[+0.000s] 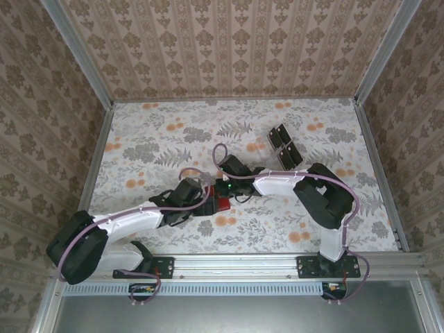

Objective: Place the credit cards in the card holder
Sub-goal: Press the card holder at the center of the table.

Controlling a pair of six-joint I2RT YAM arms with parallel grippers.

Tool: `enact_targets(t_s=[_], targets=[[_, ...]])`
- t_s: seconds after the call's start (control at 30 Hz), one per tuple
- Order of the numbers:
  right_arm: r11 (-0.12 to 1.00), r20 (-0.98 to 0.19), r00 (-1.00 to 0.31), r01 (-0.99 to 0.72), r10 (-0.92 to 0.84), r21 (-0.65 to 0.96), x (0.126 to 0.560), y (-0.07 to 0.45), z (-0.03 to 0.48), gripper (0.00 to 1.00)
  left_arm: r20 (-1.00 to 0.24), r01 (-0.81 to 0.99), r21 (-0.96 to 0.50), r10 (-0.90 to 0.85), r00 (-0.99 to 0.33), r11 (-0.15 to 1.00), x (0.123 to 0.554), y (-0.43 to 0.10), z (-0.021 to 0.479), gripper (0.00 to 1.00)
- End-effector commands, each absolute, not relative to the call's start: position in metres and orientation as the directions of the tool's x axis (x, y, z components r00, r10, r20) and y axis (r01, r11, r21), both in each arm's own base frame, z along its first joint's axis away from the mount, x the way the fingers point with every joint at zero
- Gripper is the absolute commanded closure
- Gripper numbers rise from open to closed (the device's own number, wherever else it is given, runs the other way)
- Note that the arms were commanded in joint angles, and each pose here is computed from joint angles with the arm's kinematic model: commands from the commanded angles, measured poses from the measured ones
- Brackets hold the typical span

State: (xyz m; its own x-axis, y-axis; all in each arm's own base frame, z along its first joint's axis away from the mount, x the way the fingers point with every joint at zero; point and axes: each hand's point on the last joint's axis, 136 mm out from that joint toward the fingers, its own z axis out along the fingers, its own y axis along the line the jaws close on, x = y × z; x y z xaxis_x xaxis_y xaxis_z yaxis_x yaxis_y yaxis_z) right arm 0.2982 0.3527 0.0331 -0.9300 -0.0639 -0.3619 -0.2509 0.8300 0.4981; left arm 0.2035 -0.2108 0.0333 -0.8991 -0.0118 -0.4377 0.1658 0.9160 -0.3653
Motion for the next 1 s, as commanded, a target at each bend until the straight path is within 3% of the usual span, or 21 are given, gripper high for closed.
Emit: enact_targets(t_s=[0.0,0.17,0.43,0.67,0.97], targets=[[0.833,-0.338,-0.938,-0.242,-0.071,0.497,0.296,0.355,0.024,1.0,-0.451,0.179,-0.378,-0.012,-0.893,0.909,0.207,-0.22,0.036,0.0],[0.817,-0.371,-0.928,-0.248,-0.045,0.521,0.305,0.355,0.049,1.0,-0.435,0.139,-0.338,-0.023,-0.9,0.931,0.204,-0.208,0.018,0.0],[0.834,-0.482,-0.876,-0.281,-0.021,0.475,0.309,0.324,0.111,0.74,-0.425,0.112,-0.29,-0.023,-0.905,0.95,0.205,-0.198,0.004,0.0],[0.917,-0.477,-0.874,-0.258,-0.088,0.304,0.307,0.286,0.099,0.6,-0.418,0.103,-0.269,-0.02,-0.908,0.958,0.205,-0.193,-0.002,0.0],[0.941,-0.436,-0.888,-0.261,-0.145,0.218,0.311,0.281,0.074,0.59,-0.378,0.07,-0.103,0.027,-0.926,0.992,0.202,-0.167,-0.012,0.0]])
